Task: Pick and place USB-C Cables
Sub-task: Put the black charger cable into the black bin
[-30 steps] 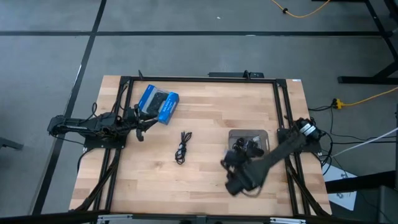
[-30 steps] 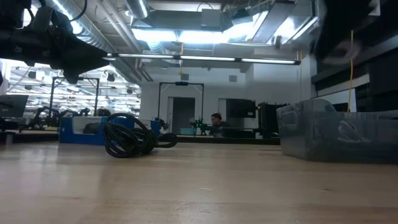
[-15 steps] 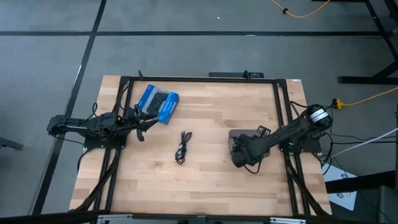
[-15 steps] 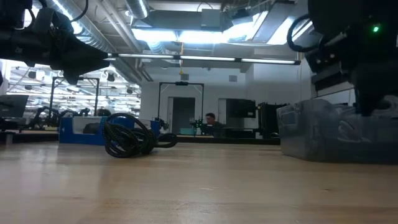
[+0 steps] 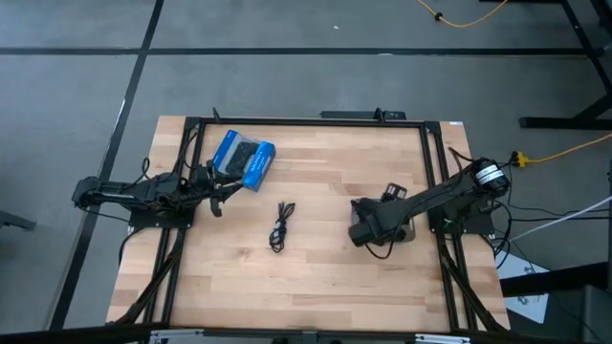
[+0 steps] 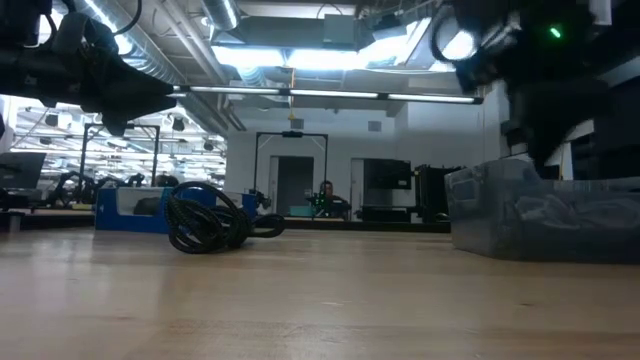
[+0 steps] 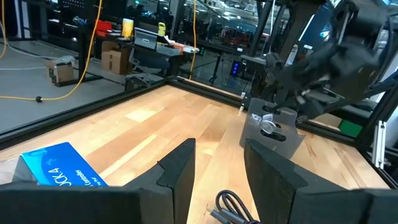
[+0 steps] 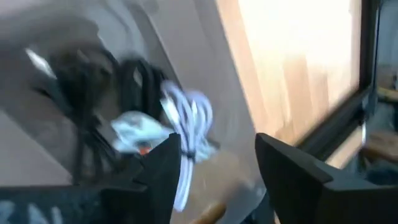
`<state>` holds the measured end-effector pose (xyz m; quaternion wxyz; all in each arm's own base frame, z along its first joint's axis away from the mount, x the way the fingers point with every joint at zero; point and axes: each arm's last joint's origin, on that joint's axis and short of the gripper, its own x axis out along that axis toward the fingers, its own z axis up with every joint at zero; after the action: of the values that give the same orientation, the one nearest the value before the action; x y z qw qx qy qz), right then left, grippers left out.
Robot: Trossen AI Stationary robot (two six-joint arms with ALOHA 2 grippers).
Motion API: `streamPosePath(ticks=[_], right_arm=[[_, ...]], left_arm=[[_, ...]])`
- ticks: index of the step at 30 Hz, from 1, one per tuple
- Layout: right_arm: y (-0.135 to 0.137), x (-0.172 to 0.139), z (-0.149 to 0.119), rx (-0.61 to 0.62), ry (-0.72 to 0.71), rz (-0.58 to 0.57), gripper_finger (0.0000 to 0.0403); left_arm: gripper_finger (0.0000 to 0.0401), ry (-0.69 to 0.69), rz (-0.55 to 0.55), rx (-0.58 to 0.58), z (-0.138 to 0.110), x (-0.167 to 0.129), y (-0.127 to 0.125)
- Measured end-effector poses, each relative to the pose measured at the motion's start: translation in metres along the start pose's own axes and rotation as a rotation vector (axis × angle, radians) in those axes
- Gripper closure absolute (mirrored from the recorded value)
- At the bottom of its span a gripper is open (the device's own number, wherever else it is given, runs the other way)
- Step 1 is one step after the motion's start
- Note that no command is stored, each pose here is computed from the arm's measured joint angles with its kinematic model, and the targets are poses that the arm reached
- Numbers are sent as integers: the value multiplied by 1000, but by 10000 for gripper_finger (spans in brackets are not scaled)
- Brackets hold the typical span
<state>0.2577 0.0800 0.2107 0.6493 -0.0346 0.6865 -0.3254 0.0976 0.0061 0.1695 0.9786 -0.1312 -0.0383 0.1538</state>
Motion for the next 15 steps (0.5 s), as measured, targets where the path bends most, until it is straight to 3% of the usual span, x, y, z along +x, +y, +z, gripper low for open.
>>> streamPosePath(ticks=[3, 7, 9, 13, 15], right_arm=[[-4, -19, 15, -20, -99, 33, 191], [-6, -51, 40, 9, -365, 61, 190], [-4, -67, 54, 117, -535, 74, 190], [1, -92, 81, 478, -881, 125, 190], [2, -100, 93, 545, -991, 170, 190]], left_arm=[[271, 0, 0, 0, 0, 0, 0], [271, 0, 0, 0, 0, 0, 0], [271, 0, 0, -1, 0, 0, 0], [271, 0, 0, -26, 0, 0, 0], [271, 0, 0, -26, 0, 0, 0]])
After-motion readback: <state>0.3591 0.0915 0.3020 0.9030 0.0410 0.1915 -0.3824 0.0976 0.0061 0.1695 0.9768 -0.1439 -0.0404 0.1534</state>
